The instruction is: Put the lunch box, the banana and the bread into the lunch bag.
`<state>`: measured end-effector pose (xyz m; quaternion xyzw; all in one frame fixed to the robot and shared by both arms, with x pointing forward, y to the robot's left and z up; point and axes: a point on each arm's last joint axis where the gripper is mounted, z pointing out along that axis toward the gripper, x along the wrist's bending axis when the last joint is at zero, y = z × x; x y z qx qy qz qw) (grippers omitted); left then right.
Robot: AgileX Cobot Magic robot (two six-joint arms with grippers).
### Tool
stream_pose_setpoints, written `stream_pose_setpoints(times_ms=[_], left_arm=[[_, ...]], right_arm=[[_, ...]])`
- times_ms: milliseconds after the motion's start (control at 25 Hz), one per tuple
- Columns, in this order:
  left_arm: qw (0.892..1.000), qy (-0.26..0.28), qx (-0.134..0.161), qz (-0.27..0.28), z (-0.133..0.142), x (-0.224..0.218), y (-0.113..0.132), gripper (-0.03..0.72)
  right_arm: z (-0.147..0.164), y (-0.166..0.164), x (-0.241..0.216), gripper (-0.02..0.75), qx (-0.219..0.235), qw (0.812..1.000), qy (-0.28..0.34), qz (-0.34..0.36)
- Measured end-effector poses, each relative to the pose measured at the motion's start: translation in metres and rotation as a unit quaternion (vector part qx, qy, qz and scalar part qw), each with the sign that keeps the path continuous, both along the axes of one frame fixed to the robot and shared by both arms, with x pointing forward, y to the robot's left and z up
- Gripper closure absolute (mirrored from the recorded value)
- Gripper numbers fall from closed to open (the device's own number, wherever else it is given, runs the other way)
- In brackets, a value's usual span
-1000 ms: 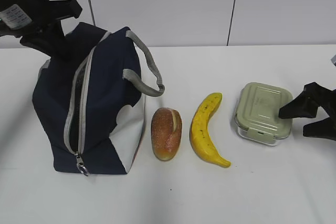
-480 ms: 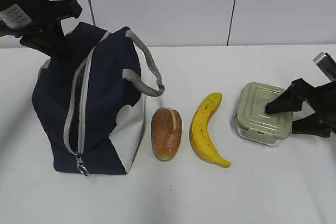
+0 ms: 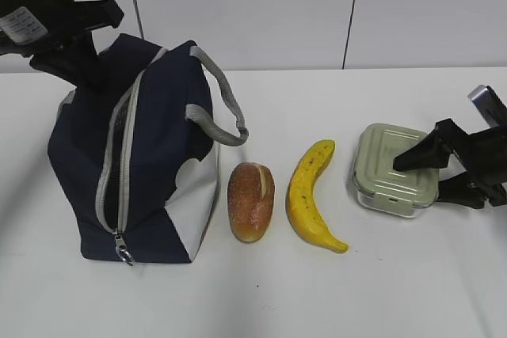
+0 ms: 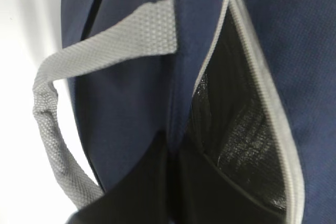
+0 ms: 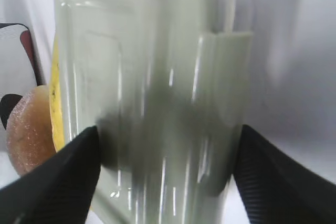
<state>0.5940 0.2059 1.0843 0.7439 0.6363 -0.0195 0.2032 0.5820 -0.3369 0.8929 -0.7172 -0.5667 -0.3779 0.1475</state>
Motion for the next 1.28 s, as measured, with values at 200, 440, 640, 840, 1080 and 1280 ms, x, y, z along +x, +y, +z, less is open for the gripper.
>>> stream_pose_setpoints(times_ms=[200,440,640,840,1080,1280], left_arm=[[1.000,0.000,0.000,0.000,0.000,0.000,0.000,0.691],[1.000,0.000,0.000,0.000,0.000,0.000,0.000,0.691],[1.000,0.000,0.000,0.000,0.000,0.000,0.000,0.691],[1.000,0.004,-0.018,0.000,0.001,-0.001,-0.003,0.691],[0.996,-0.002,-0.083,-0.019,0.006,-0.001,-0.014,0.691],[0.994,-0.010,-0.109,-0.029,0.009,-0.001,-0.019,0.691]], right_arm=[[0.001,0.001,0.000,0.241,0.007,1.000,-0.003,0.000],[0.004,0.004,0.000,0.370,0.029,1.000,-0.003,0.007],[0.005,0.005,0.000,0.376,0.039,0.999,-0.004,0.007],[0.012,0.007,0.007,0.377,0.074,0.997,-0.015,0.020],[0.058,0.011,0.023,0.377,0.121,0.988,-0.091,0.013],[0.115,0.047,0.024,0.377,0.149,0.976,-0.156,0.028]])
